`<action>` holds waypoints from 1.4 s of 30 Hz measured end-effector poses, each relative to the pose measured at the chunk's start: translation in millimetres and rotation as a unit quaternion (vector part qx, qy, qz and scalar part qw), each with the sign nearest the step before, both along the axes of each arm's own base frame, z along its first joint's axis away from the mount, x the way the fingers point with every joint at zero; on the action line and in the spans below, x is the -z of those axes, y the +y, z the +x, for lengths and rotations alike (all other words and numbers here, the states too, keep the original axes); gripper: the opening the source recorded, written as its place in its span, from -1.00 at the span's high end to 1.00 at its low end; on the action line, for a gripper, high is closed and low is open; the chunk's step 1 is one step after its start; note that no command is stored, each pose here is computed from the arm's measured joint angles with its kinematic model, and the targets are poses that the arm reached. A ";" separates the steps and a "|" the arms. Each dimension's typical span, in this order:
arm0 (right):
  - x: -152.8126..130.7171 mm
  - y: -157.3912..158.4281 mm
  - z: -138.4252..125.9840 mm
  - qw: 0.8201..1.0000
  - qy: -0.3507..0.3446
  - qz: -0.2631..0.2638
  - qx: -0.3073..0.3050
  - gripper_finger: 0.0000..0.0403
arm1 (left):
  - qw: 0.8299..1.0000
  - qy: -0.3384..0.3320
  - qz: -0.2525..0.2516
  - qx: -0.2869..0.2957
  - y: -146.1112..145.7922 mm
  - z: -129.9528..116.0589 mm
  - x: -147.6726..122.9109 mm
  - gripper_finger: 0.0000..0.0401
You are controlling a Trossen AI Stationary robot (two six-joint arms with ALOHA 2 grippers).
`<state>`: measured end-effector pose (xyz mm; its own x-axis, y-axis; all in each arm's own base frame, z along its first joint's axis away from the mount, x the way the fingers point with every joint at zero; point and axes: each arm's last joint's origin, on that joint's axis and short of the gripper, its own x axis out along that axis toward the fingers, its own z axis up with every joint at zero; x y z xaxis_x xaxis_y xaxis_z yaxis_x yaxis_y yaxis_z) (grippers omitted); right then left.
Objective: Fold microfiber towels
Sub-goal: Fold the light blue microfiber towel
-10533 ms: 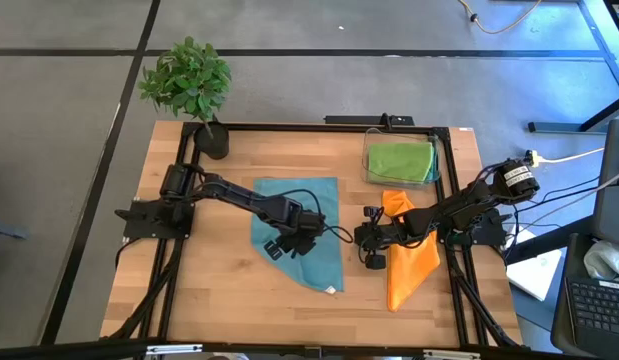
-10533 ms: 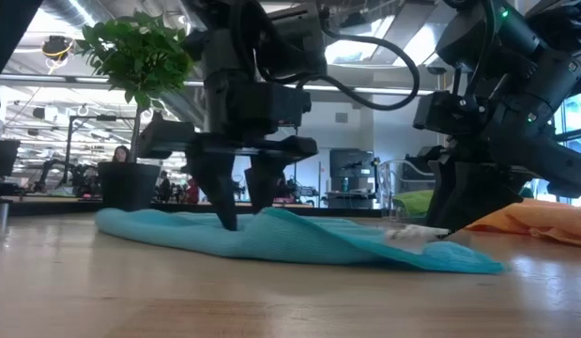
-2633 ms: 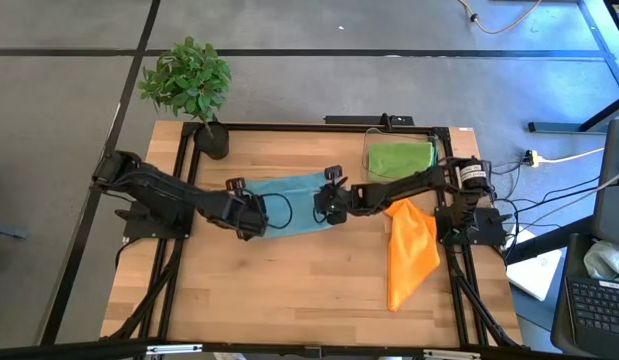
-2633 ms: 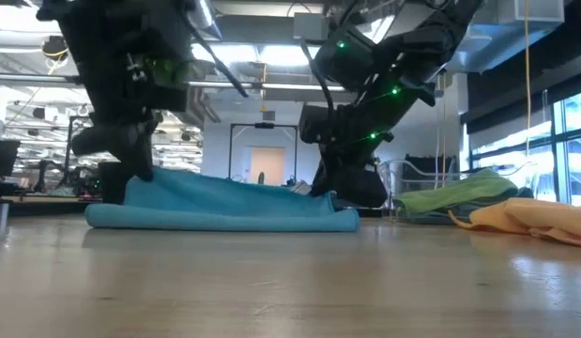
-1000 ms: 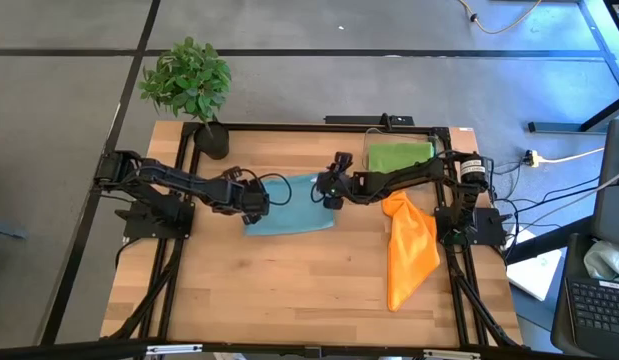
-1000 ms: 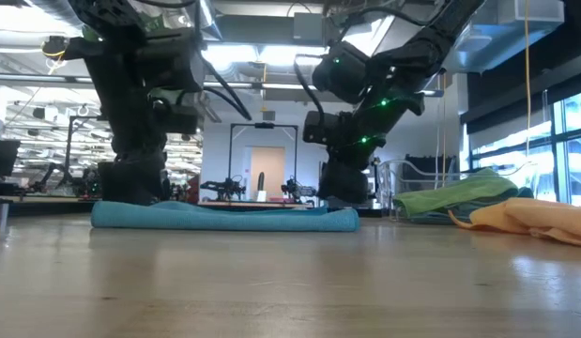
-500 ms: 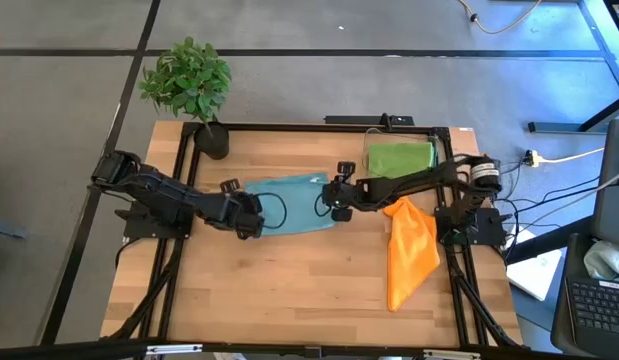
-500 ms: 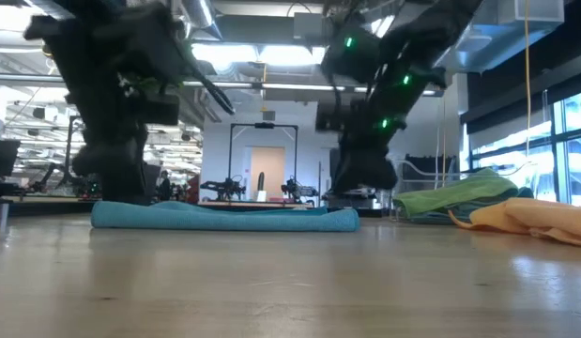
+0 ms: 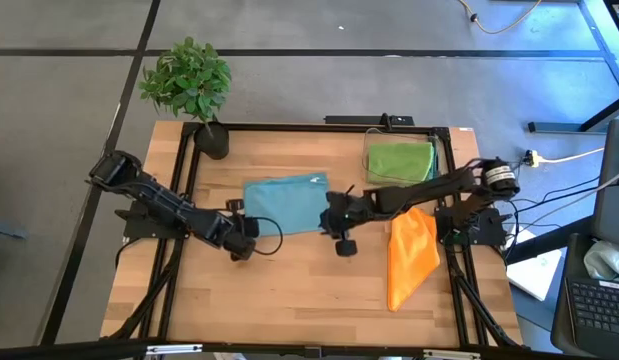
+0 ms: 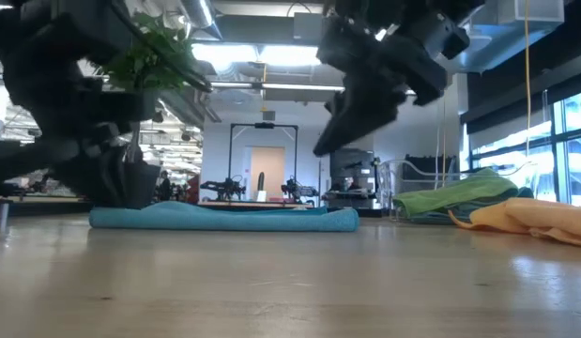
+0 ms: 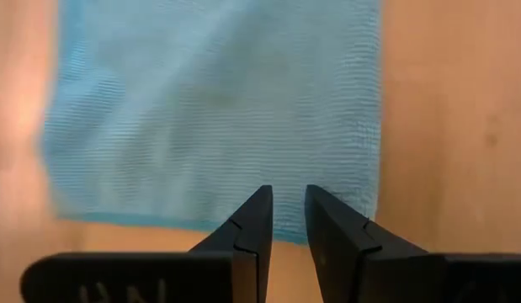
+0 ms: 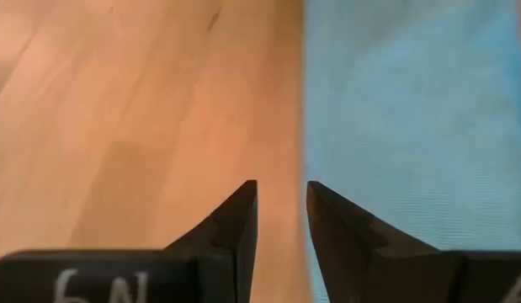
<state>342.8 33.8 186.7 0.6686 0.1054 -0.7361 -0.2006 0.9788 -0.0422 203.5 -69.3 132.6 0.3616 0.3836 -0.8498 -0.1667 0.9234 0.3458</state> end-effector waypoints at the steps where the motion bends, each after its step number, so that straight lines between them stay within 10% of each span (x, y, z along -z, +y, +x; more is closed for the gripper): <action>1: 3.7 4.6 0.1 1.000 0.007 0.001 -0.005 0.47 | 1.000 -0.001 -0.018 0.003 -0.3 -0.7 3.1 0.68; 10: 19.6 34.4 -11.3 0.997 0.075 -0.019 0.025 0.47 | 0.984 -0.039 -0.171 -0.019 -18.4 4.6 2.7 0.68; 19: 9.8 75.4 -6.8 0.999 -0.012 0.017 -0.033 0.47 | 0.942 -0.175 -0.287 -0.011 -49.5 30.0 -8.9 0.68; 25: 18.2 106.5 -4.3 0.996 -0.058 0.011 -0.059 0.47 | 0.977 -0.090 -0.175 0.084 -65.5 37.6 -33.9 0.70; 31: 32.1 121.1 -6.1 0.998 -0.052 0.013 -0.042 0.47 | 0.999 0.002 0.046 0.023 -49.6 17.9 -53.7 0.78; 42: 64.6 128.4 0.7 0.999 -0.037 0.029 -0.027 0.47 | 0.998 0.008 -0.059 -0.010 -22.7 11.5 0.0 0.99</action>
<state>343.6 162.2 122.1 0.7132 0.1829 -0.6767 -0.2507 0.9681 -0.0026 215.0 -91.9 132.5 0.3410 0.2873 -0.8951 -0.1817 0.9543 0.2371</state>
